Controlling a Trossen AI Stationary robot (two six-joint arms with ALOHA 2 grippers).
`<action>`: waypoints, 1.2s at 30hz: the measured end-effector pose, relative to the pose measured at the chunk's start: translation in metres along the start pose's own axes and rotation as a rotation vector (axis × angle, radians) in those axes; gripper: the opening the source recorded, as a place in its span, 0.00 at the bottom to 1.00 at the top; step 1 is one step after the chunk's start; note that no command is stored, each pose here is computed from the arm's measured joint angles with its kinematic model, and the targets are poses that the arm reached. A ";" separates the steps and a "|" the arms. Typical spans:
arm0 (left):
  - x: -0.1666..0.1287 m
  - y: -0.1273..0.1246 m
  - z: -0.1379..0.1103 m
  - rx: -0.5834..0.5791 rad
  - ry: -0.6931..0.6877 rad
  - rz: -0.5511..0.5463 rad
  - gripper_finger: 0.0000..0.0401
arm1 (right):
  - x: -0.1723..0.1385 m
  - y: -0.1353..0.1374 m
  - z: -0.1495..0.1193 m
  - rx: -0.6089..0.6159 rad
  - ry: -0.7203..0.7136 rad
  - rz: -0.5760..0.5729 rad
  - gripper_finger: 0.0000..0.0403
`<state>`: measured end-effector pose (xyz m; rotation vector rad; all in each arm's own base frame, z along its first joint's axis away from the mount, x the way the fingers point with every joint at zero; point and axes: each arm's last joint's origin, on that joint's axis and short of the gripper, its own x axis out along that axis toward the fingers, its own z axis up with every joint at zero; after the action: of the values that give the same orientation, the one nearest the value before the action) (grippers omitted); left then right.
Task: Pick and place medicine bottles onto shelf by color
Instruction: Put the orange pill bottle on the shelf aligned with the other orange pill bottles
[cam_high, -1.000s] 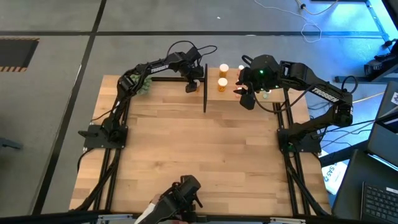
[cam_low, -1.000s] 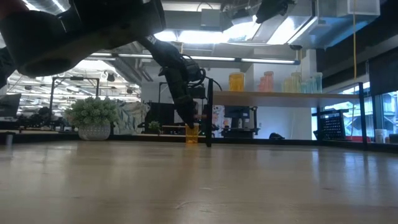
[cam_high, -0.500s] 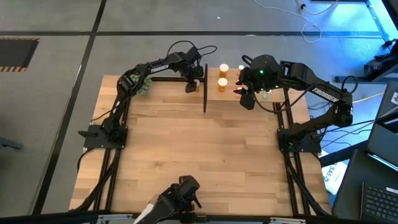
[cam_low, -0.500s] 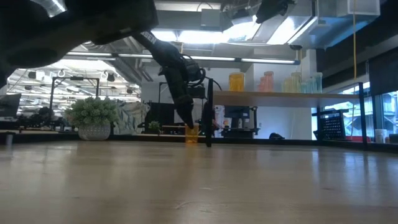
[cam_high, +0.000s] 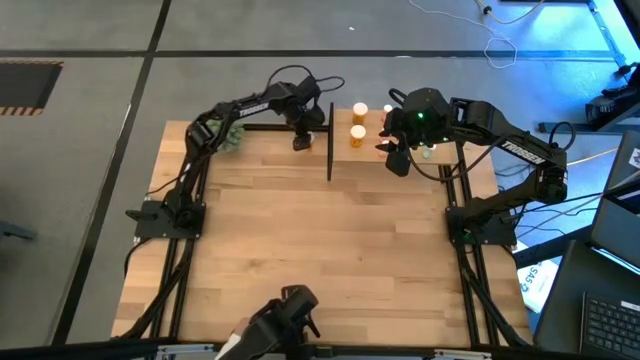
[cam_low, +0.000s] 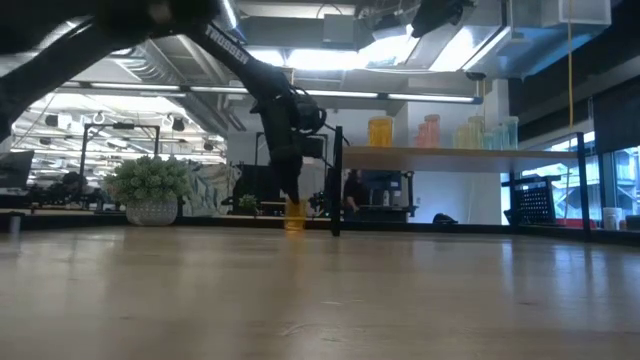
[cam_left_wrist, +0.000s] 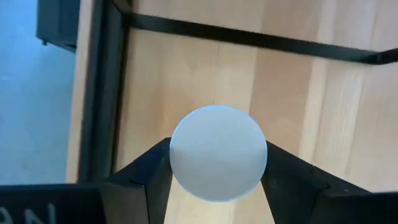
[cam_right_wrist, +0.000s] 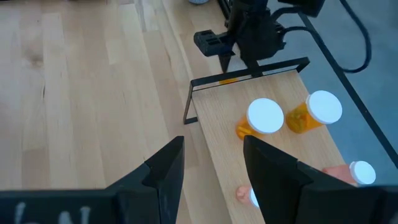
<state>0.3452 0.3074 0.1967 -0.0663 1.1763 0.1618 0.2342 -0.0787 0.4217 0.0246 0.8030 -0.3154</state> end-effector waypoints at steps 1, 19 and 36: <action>-0.004 0.000 0.001 -0.001 -0.005 0.006 0.49 | 0.000 0.000 0.000 0.000 0.000 0.000 0.42; -0.114 -0.033 0.010 0.000 -0.093 0.149 0.49 | 0.000 0.000 0.000 0.000 0.000 0.000 0.42; -0.209 -0.114 0.020 0.094 -0.330 0.164 0.49 | 0.000 0.000 0.000 0.040 -0.006 0.000 0.42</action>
<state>0.3041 0.1790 0.3932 0.1358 0.8574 0.2515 0.2344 -0.0789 0.4221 0.0611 0.7910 -0.3316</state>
